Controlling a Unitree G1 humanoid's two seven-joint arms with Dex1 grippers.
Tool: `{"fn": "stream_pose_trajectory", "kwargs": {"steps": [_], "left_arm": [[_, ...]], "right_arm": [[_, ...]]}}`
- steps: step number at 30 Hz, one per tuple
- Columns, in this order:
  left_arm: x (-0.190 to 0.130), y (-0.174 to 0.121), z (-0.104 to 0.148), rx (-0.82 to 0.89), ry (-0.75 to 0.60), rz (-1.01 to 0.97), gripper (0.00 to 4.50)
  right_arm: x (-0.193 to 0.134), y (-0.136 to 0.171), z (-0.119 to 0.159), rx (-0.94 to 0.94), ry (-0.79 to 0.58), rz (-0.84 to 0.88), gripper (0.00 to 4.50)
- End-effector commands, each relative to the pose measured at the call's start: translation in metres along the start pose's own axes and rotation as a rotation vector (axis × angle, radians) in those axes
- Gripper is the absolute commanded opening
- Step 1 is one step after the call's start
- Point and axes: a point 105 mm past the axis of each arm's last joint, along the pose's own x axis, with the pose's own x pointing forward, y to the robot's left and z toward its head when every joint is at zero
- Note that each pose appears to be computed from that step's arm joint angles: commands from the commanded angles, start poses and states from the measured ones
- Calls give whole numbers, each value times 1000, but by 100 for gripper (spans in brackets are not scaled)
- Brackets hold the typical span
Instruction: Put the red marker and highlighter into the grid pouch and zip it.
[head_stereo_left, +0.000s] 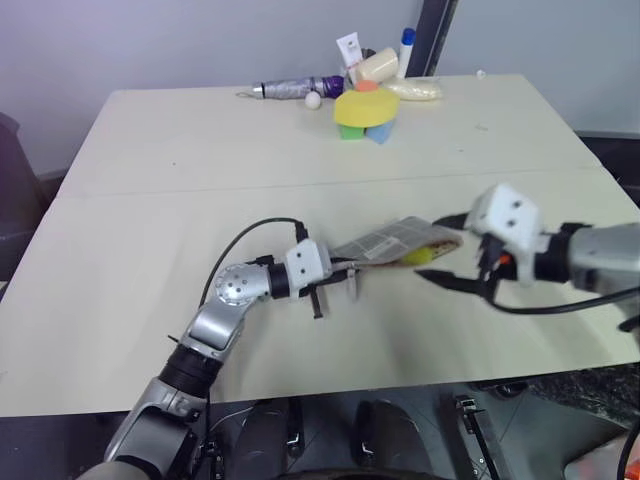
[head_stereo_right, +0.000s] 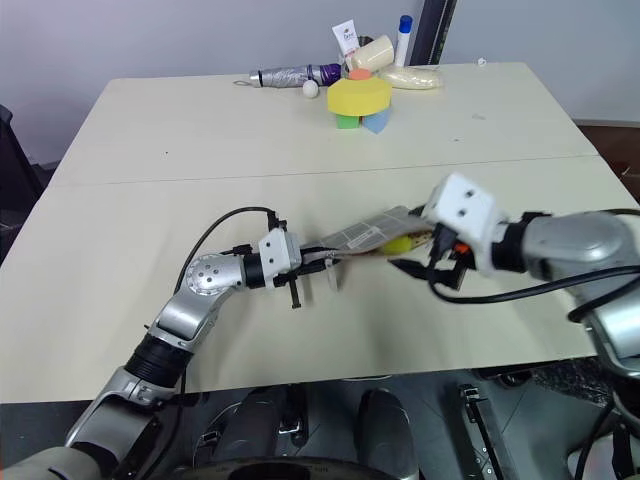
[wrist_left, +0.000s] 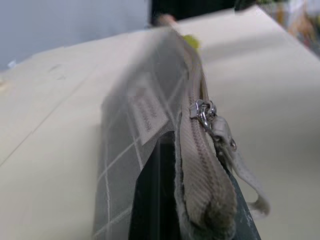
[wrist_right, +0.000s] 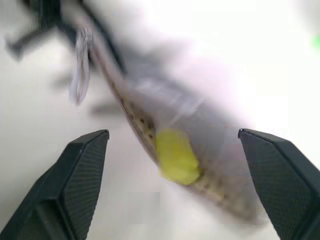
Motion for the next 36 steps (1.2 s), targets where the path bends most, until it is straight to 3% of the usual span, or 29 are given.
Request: {"fn": "stream_pose_trajectory", "kwargs": {"steps": [1, 7, 14, 17, 22, 23, 28, 33, 36], "left_arm": [[6, 15, 21, -97, -75, 79, 0], [26, 23, 27, -146, -89, 145, 0], [32, 23, 30, -146, -102, 163, 0], [32, 24, 30, -131, -95, 174, 0], [28, 29, 27, -111, -83, 198, 0], [27, 29, 26, -105, -78, 200, 0], [21, 31, 18, -56, -39, 199, 0], [10, 34, 10, -17, -2, 199, 0], [5, 35, 6, -11, 13, 197, 0]], "right_arm": [[-8, 4, 15, 30, -88, 0, 434], [37, 36, -11, 207, -99, 48, 434], [84, 27, -21, 352, -125, -87, 434], [95, 29, -20, 393, -133, -78, 305], [91, 22, -20, 391, -128, -96, 35], [89, 20, -20, 386, -125, -104, 9], [69, -4, -20, 320, -103, -200, 9], [4, -79, -36, 247, -4, -549, 9], [-25, -101, -45, 237, 42, -652, 9]]}}
